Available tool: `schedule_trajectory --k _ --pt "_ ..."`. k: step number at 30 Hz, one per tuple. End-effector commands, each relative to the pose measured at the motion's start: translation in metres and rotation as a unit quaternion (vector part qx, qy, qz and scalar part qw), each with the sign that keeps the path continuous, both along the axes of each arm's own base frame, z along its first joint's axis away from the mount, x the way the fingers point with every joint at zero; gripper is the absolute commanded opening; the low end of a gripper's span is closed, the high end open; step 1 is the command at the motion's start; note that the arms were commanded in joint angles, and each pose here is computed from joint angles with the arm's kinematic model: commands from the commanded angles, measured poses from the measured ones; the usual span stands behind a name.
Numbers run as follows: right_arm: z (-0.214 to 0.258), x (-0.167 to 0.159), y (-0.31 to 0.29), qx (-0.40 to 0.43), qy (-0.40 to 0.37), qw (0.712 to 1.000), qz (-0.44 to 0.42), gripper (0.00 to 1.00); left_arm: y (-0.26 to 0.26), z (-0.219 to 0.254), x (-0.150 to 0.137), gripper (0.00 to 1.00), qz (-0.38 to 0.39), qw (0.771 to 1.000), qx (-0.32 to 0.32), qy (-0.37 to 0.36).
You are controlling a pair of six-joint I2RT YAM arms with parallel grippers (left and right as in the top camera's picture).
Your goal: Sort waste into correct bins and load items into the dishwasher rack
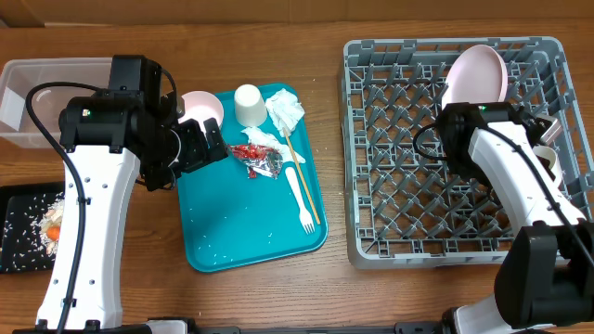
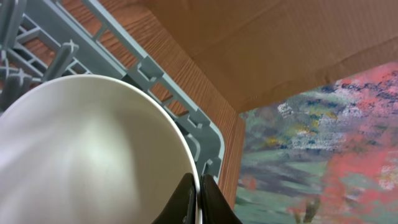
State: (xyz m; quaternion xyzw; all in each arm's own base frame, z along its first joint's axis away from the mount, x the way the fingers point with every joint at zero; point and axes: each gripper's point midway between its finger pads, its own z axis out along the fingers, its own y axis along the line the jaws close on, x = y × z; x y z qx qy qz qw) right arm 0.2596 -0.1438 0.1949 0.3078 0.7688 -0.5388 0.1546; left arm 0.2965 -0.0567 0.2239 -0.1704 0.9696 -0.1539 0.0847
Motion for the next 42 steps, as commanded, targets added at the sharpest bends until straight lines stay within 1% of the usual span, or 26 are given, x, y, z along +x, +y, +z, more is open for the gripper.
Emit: schedule_trajectory --k 1,8,15,19,25,28,30,31,33,35,39,42 --pt "0.001 0.005 0.008 0.008 -0.005 1.0 0.009 0.04 -0.001 -0.003 0.002 1.0 0.004 1.0 0.003 0.002" --pt "-0.008 0.008 0.026 -0.002 0.016 0.999 0.05 0.04 -0.001 -0.003 0.003 1.0 0.004 1.0 0.003 0.0" --pt "-0.006 0.008 0.026 -0.014 0.024 0.998 0.056 0.08 -0.001 -0.003 0.001 1.0 0.002 1.0 0.003 0.004" --pt "0.004 0.012 0.022 -0.043 0.027 0.996 0.071 0.12 -0.001 -0.003 0.001 1.0 0.002 1.0 0.003 0.003" --pt "0.021 0.021 0.015 -0.096 0.057 0.989 0.099 0.12 -0.001 -0.003 0.0 1.0 0.002 1.0 0.003 0.005" --pt "0.022 0.022 0.014 -0.098 0.055 0.989 0.098 0.14 -0.001 -0.003 0.001 1.0 0.002 1.0 0.003 0.004" --pt "0.017 0.024 0.015 -0.087 0.041 0.991 0.094 0.21 -0.001 -0.003 0.001 1.0 0.002 1.0 0.004 0.002" --pt "0.014 0.025 0.016 -0.079 0.033 0.992 0.091 0.27 -0.001 -0.003 0.002 1.0 0.002 1.0 0.004 0.001" --pt "0.002 0.026 0.019 -0.045 0.015 0.996 0.079 0.48 -0.001 -0.003 0.003 1.0 0.002 1.0 0.003 -0.001" --pt "-0.008 0.027 0.024 -0.002 -0.001 0.998 0.067 0.58 -0.001 -0.003 0.003 1.0 0.002 1.0 0.003 -0.002" --pt "-0.021 0.031 0.041 0.104 -0.031 0.993 0.04 0.59 -0.001 -0.003 0.003 1.0 0.002 1.0 0.003 0.0" --pt "-0.01 0.037 0.047 0.128 -0.047 0.99 0.037 0.58 -0.001 -0.003 0.001 1.0 0.002 1.0 0.003 0.003"
